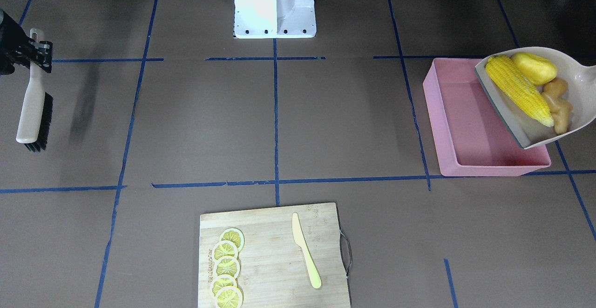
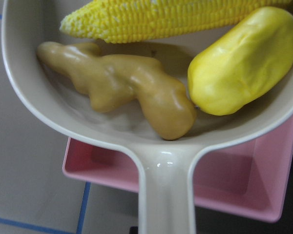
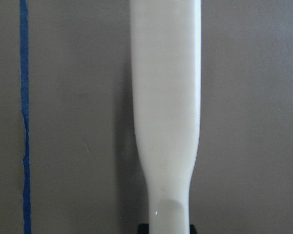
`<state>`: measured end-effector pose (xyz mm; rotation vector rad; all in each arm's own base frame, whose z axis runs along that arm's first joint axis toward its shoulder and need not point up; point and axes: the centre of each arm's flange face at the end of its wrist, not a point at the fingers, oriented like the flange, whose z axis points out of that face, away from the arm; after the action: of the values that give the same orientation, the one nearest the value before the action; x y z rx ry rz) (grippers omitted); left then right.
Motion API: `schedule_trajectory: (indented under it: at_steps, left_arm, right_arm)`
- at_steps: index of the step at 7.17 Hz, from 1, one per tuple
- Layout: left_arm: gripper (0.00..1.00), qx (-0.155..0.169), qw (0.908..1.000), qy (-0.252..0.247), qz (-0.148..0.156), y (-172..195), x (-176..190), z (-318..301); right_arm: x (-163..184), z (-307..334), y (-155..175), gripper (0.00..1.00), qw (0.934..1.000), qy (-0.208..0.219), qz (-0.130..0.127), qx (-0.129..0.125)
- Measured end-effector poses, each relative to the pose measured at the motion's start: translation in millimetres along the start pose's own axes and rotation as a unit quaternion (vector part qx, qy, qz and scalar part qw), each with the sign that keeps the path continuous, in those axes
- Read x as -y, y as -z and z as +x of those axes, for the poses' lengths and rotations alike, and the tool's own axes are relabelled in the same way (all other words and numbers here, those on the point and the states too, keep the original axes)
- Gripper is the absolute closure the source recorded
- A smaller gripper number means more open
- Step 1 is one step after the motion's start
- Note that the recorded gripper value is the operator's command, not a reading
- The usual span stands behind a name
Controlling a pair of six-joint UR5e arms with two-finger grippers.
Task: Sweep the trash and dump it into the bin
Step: 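Tilt the dustpan over the pink bin with the left gripper to dump the produce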
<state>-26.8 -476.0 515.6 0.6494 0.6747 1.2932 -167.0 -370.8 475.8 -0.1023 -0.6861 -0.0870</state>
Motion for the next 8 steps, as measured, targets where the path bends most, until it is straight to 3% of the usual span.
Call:
schedule_trajectory:
  at_steps: [3,8]
  left_arm:
    - [1.00,0.010,0.9995,-0.004,-0.030,-1.4,-14.2,6.1]
    - [1.00,0.065,0.9856,-0.018,-0.155,14.2,-22.5,10.6]
  right_arm:
    - [-0.3,0.9,-0.7,0.99,1.0000,-0.001,-0.002,0.002]
    - [1.9,3.7,-5.8,0.99,1.0000,-0.004,-0.006,-0.001]
